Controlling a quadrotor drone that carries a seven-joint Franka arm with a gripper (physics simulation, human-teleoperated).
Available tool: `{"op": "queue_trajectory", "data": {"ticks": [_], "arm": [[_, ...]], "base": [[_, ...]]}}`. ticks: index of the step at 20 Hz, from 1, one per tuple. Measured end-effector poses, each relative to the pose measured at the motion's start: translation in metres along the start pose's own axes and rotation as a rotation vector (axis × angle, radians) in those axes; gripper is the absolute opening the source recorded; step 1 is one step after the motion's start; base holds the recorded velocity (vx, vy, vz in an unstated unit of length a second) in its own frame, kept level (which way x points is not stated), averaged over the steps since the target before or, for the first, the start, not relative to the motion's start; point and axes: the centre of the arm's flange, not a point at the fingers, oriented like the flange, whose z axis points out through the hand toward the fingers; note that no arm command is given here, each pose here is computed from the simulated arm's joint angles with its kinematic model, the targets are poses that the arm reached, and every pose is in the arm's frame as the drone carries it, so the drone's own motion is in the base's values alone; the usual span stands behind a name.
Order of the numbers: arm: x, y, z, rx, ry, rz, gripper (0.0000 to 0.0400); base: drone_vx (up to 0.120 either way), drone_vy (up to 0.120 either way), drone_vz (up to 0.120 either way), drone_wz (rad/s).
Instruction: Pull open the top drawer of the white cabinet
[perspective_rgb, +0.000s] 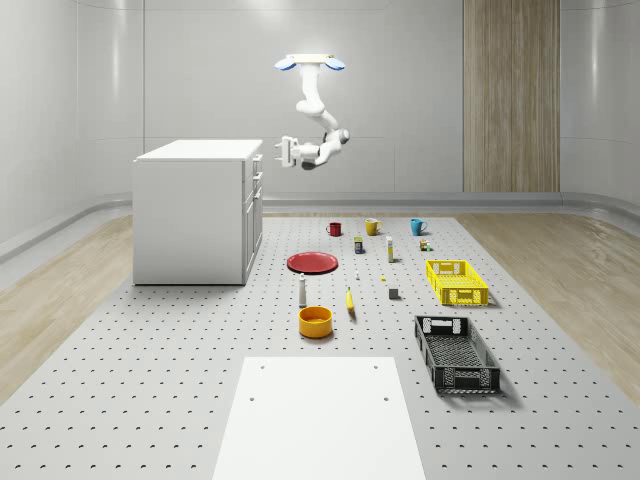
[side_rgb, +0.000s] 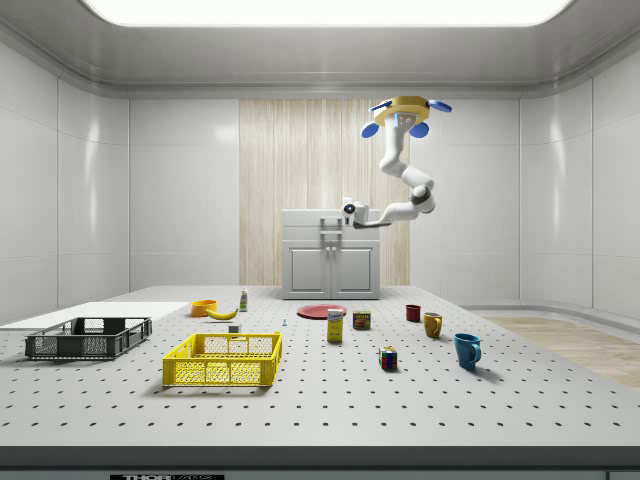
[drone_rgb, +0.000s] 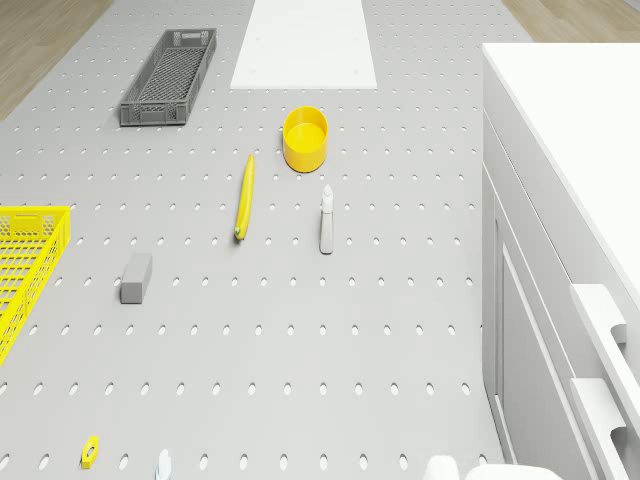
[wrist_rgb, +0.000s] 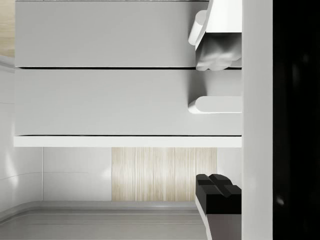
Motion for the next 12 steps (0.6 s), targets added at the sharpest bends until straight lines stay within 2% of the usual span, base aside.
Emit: {"op": "queue_trajectory", "data": {"ticks": [4, 6, 8, 12], "arm": [[-0.0027, -0.0028, 0.0017, 0.0, 0.0, 0.0, 0.0305], [-0.0034, -0.0035, 0.0021, 0.0, 0.0, 0.0, 0.0305], [-0.0038, -0.0039, 0.0024, 0.0, 0.0, 0.0, 0.0305], [-0.0043, -0.0044, 0.0027, 0.0, 0.0, 0.0, 0.0305]], "base": [[0.0, 0.0, 0.0, 0.0], [0.12, 0.0, 0.0, 0.0], [0.02, 0.0, 0.0, 0.0], [0.12, 0.0, 0.0, 0.0]]}}
